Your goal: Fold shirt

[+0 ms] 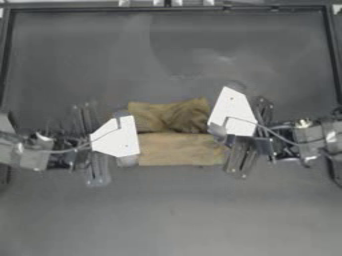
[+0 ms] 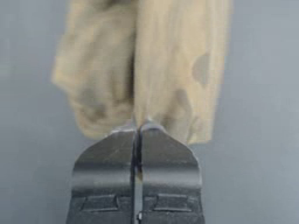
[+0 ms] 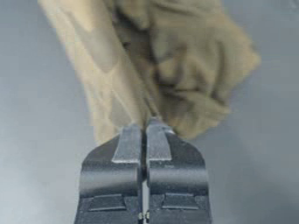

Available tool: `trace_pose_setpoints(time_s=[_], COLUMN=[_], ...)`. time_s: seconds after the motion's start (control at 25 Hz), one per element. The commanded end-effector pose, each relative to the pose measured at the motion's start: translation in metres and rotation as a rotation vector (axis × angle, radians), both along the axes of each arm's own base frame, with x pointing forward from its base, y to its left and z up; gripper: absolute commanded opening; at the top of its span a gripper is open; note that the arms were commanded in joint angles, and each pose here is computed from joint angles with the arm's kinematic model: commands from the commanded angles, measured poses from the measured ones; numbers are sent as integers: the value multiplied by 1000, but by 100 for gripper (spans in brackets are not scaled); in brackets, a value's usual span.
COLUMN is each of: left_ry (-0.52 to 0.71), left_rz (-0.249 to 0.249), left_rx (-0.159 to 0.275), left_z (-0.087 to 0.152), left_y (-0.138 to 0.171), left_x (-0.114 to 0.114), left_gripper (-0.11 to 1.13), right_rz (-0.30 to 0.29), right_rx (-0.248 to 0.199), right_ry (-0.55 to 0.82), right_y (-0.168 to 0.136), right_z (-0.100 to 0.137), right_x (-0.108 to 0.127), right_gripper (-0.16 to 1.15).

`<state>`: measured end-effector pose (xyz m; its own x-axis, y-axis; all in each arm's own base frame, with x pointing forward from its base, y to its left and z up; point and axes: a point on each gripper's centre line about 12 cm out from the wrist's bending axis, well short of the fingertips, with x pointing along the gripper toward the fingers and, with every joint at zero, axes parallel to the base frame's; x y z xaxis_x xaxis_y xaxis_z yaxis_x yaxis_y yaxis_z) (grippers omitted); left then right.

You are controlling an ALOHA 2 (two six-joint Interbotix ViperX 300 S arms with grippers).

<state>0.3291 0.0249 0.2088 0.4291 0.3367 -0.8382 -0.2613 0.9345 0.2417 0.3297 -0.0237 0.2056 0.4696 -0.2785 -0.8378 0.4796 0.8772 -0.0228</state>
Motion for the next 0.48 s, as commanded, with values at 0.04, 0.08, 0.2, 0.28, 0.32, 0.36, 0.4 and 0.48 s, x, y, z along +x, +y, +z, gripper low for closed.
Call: trace_pose_setpoints(time_s=[0.04,0.08,0.2,0.28,0.32,0.36,0.4,0.48], left_ry=[-66,-66,-76,-81,-77,-69,-64,-54], left_rz=[25,30,46,53,56,60,66,69], left_rx=[0,0,4,3,2,0,-4,-14], left_z=[15,14,9,6,3,-1,-5,-12], left_y=[18,22,40,49,53,58,62,68], left_x=[-4,-4,-3,-2,-1,-1,0,2], left_gripper=[2,2,2,2,2,2,2,2], right_rz=[-23,-32,-51,-59,-67,-72,-75,-77], right_rx=[-2,-4,-11,-14,-11,-10,-8,-7], right_ry=[-55,-55,-56,-63,-65,-73,-79,-89], right_y=[-15,-20,-32,-40,-45,-50,-54,-60], right_z=[8,5,0,-2,-5,-6,-8,-13], right_x=[-1,-3,-6,-8,-9,-9,-10,-9], right_gripper=[7,7,6,6,6,6,6,6])
